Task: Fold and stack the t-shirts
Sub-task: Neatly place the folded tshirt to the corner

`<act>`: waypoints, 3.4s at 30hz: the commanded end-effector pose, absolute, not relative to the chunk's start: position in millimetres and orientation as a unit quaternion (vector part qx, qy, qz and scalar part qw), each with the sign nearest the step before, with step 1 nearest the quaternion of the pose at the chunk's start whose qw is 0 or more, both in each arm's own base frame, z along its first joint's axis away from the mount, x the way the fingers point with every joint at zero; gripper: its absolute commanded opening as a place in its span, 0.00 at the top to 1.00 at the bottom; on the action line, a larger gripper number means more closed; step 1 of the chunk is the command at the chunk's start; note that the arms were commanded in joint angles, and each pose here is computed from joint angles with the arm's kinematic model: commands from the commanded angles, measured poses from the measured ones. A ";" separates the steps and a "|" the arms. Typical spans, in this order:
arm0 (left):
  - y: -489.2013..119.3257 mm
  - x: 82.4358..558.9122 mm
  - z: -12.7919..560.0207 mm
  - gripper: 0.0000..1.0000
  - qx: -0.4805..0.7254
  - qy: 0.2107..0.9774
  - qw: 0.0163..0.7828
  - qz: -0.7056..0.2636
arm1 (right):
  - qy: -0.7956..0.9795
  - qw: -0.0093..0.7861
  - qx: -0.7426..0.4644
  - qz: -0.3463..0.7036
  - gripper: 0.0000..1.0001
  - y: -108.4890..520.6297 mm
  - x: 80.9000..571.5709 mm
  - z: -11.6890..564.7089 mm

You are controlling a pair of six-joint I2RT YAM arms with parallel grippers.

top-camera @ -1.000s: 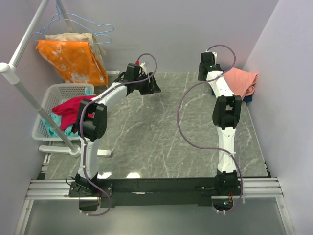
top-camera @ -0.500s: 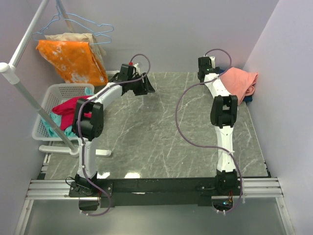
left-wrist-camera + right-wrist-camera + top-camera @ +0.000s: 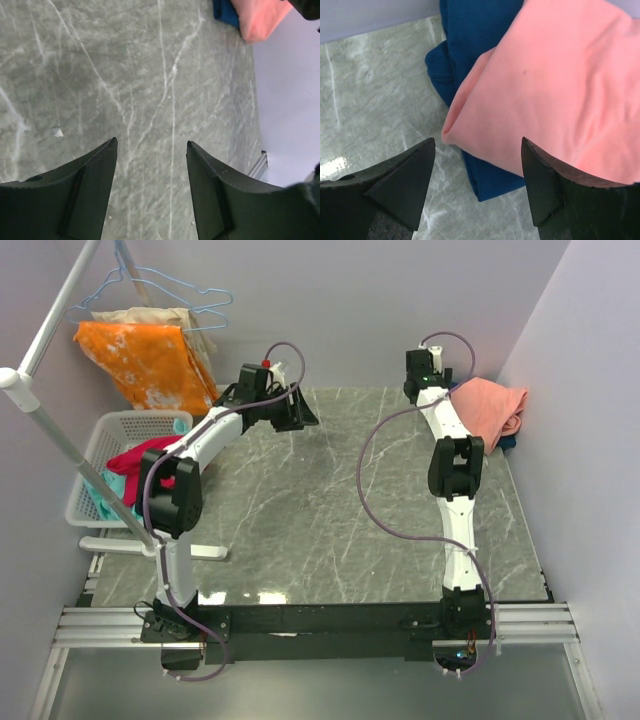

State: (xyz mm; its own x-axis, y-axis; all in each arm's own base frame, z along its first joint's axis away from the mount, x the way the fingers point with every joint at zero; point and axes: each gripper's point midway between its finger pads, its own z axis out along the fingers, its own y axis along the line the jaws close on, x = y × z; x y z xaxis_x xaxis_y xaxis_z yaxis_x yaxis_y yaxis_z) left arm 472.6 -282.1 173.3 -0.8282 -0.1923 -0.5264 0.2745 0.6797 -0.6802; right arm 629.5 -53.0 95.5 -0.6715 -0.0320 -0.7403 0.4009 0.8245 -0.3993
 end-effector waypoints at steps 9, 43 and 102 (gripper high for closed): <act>-286.9 454.9 252.5 0.37 0.064 0.836 0.327 -0.436 | 0.848 0.371 0.098 -0.364 0.21 -91.9 617.3 107.1; -282.2 470.2 240.4 0.38 0.061 0.844 0.329 -0.419 | 0.886 0.337 0.050 -0.313 0.29 -85.2 609.0 81.6; -246.8 497.5 197.7 0.37 -0.046 0.885 0.315 -0.340 | 0.937 0.296 -0.186 -0.016 1.00 171.8 475.4 95.4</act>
